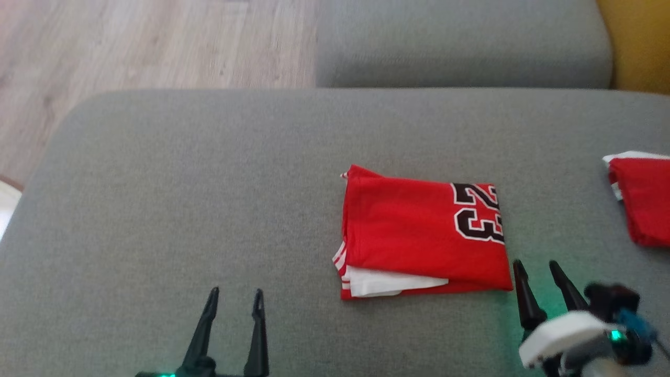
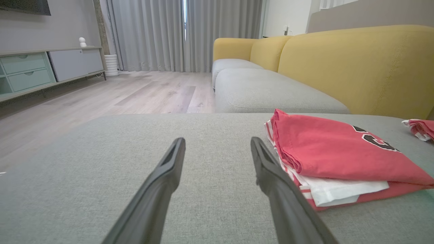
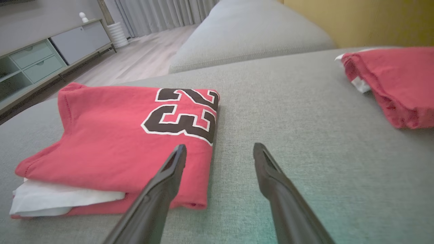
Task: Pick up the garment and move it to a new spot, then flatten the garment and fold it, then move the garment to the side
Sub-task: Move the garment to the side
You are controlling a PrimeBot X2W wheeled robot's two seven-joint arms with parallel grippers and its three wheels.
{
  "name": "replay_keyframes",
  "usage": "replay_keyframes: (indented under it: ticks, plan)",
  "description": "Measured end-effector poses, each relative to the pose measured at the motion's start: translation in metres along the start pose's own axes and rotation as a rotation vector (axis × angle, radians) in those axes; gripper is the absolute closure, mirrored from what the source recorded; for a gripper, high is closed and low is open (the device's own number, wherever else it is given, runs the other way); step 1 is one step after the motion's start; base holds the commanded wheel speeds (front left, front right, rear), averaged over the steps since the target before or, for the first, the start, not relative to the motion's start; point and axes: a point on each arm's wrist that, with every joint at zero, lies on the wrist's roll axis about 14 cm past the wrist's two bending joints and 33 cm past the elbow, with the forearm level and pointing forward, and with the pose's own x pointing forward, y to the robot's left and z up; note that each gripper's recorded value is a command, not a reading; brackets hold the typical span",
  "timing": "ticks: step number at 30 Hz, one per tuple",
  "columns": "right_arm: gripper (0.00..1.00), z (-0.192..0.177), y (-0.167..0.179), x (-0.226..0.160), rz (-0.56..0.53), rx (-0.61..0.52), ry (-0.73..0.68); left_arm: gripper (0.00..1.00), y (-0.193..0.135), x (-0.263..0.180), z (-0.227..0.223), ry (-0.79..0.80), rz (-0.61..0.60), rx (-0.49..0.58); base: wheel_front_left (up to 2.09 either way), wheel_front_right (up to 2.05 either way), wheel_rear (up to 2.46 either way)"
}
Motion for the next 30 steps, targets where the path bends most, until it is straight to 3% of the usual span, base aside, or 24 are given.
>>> replay_keyframes:
  ticks: [12,13,14,15,16,21,25,30]
  plan:
    - [0.0,-0.016,0.0,0.059,0.036,0.095,0.241,0.0,-0.019,0.033,-0.001,0.013,-0.049,-0.023,0.0,0.0,0.0]
    - [0.12,-0.02,0.002,0.061,0.043,0.105,0.264,0.0,-0.02,0.035,-0.001,0.013,-0.053,-0.024,0.0,0.0,0.0]
    - [0.43,-0.023,0.006,0.062,0.052,0.118,0.28,0.0,-0.022,0.036,-0.001,0.014,-0.056,-0.024,0.0,0.0,0.0]
    - [0.67,-0.024,0.01,0.063,0.062,0.135,0.289,0.0,-0.023,0.036,-0.001,0.013,-0.058,-0.024,0.0,0.0,0.0]
    - [1.0,-0.024,0.013,0.063,0.071,0.157,0.298,0.0,-0.023,0.037,0.0,0.011,-0.055,-0.022,0.0,0.0,0.0]
    - [1.0,-0.022,0.018,0.06,0.09,0.185,0.283,0.0,-0.026,0.04,0.001,0.008,-0.059,-0.032,0.0,0.0,0.0]
    - [1.0,-0.003,-0.009,0.058,0.062,0.079,0.205,0.0,-0.035,0.045,-0.001,0.013,-0.092,-0.037,0.0,0.0,0.0]
    - [1.0,0.048,-0.058,0.065,-0.005,-0.049,0.099,0.0,-0.051,0.057,-0.003,0.018,-0.148,-0.039,0.0,0.0,0.0]
